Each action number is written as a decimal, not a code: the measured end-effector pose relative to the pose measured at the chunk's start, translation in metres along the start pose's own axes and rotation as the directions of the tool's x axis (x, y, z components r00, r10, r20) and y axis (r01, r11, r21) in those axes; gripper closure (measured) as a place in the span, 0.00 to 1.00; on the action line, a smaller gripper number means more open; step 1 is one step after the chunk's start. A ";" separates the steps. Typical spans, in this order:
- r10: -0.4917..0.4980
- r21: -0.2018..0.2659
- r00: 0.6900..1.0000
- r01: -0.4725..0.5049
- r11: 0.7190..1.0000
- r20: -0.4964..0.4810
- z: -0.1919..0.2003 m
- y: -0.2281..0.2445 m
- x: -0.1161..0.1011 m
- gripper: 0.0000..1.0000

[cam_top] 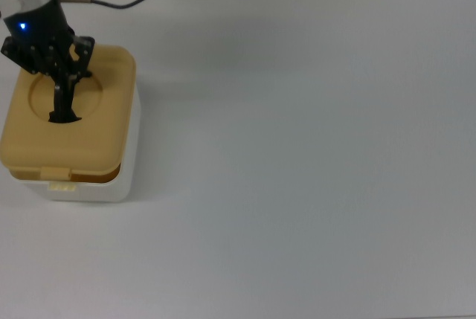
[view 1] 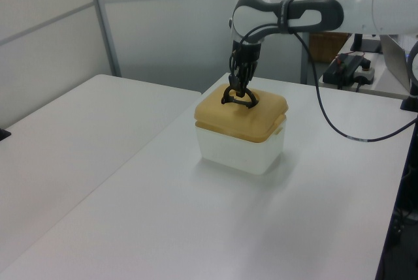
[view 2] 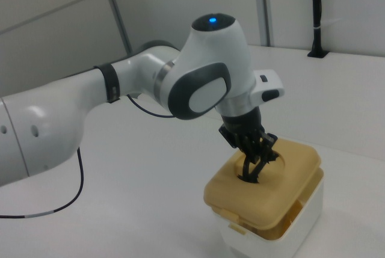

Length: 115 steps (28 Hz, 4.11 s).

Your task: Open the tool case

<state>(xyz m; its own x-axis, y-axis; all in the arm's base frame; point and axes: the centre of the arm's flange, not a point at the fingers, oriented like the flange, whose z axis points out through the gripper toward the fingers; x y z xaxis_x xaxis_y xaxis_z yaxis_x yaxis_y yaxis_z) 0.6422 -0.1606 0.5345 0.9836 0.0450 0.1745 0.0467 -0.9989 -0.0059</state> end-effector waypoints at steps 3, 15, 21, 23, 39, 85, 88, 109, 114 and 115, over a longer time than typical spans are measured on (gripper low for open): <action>-0.006 0.018 1.000 0.006 1.000 -0.012 -0.014 -0.008 -0.001 0.92; -0.113 0.062 0.994 0.113 0.992 -0.014 -0.016 -0.126 0.019 0.92; -0.168 0.092 0.986 0.165 0.982 0.021 -0.002 -0.221 0.016 0.92; -0.183 0.097 0.982 0.178 0.979 0.038 0.004 -0.251 0.011 0.92; -0.266 0.110 0.951 0.250 0.962 0.157 0.071 -0.342 -0.040 0.92; -0.147 -0.017 0.978 0.151 0.988 0.147 0.021 -0.278 -0.024 0.10; -0.130 -0.023 0.979 0.135 0.991 0.156 -0.006 -0.260 -0.031 0.00; -0.010 -0.055 0.995 0.016 0.998 0.102 -0.126 -0.193 -0.078 0.00; 0.007 -0.058 0.997 -0.002 0.998 0.082 -0.145 -0.184 -0.083 0.00; 0.009 -0.059 0.997 -0.004 0.998 0.080 -0.146 -0.183 -0.083 0.00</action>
<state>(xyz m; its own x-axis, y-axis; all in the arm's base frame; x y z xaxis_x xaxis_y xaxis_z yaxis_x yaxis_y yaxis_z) 0.5267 0.0163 0.6652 0.9948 0.0369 0.0949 0.0322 -0.9982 0.0510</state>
